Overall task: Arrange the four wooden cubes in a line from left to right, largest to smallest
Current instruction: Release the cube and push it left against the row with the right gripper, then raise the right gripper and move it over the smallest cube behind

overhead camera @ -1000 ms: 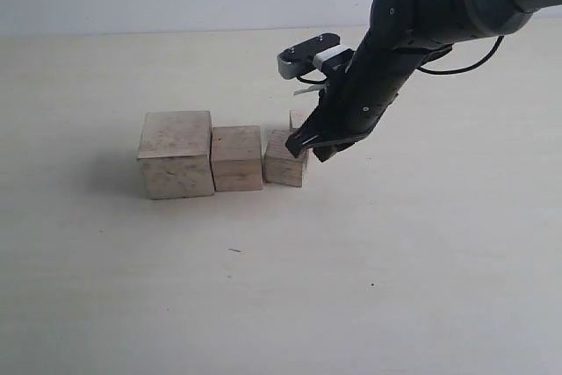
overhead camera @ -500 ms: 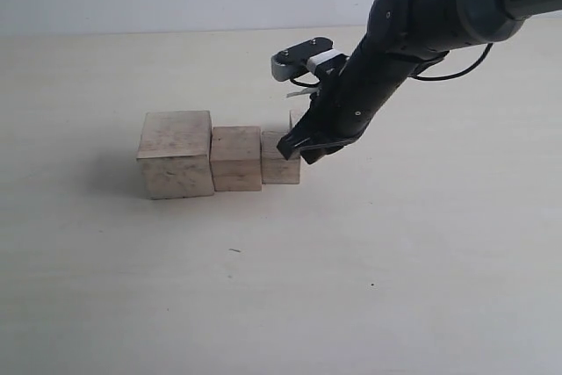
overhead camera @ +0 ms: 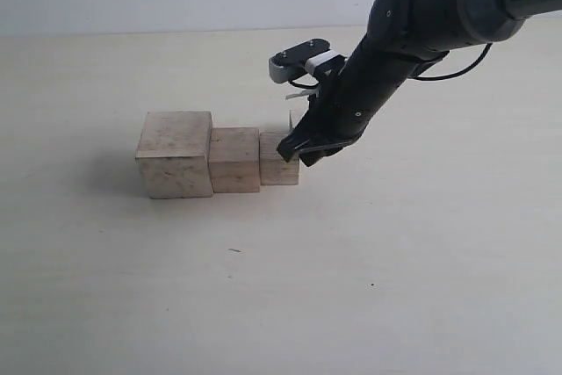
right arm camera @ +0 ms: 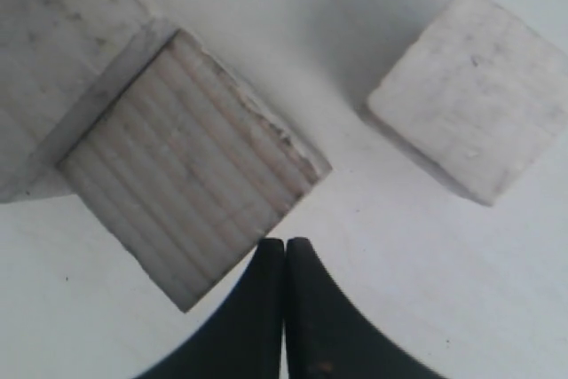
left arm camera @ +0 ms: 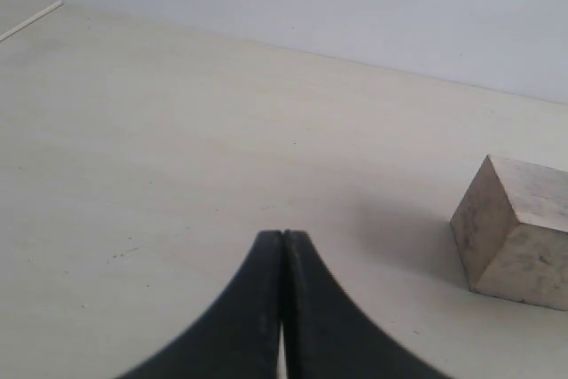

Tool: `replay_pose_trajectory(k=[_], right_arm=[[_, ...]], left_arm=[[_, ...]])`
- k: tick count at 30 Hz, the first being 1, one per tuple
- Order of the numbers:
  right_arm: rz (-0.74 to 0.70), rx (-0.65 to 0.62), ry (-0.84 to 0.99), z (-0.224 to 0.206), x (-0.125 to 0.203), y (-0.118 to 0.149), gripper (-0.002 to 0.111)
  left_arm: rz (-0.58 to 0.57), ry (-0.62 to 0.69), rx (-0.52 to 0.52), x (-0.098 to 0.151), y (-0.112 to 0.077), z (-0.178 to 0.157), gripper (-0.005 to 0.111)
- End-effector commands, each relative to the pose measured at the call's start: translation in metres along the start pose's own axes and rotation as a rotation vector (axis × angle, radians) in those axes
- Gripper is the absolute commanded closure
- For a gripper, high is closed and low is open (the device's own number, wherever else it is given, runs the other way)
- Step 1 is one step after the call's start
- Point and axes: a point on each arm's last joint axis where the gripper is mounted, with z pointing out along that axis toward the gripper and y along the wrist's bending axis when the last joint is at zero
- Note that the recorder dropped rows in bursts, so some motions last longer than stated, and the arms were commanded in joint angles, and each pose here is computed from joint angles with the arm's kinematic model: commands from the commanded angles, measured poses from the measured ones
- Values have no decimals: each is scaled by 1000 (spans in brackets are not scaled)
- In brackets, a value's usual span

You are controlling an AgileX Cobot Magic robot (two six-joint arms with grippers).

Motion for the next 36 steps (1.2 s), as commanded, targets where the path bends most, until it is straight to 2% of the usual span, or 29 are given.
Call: replay_pose_trajectory(k=[1, 11, 18, 23, 27, 28, 31, 34, 36], right_arm=[[-19, -14, 3, -1, 0, 0, 108], [-49, -37, -6, -1, 0, 2, 108], [-75, 70, -16, -27, -4, -1, 108], [-2, 151, -163, -68, -18, 4, 108], [147, 179, -295, -83, -31, 2, 107], [217, 163, -290, -84, -37, 1, 104], [257, 197, -219, -80, -50, 11, 101], [347, 377, -164, -72, -56, 18, 101], [391, 394, -152, -63, -56, 19, 101]], left_arm=[[4, -10, -1, 0, 0, 0, 107], [4, -10, -1, 0, 0, 0, 107], [4, -10, -1, 0, 0, 0, 107], [4, -10, -1, 0, 0, 0, 107], [4, -10, -1, 0, 0, 0, 107], [4, -10, -1, 0, 0, 0, 107], [4, -10, -1, 0, 0, 0, 107], [4, -10, -1, 0, 0, 0, 107], [4, -10, -1, 0, 0, 0, 107]])
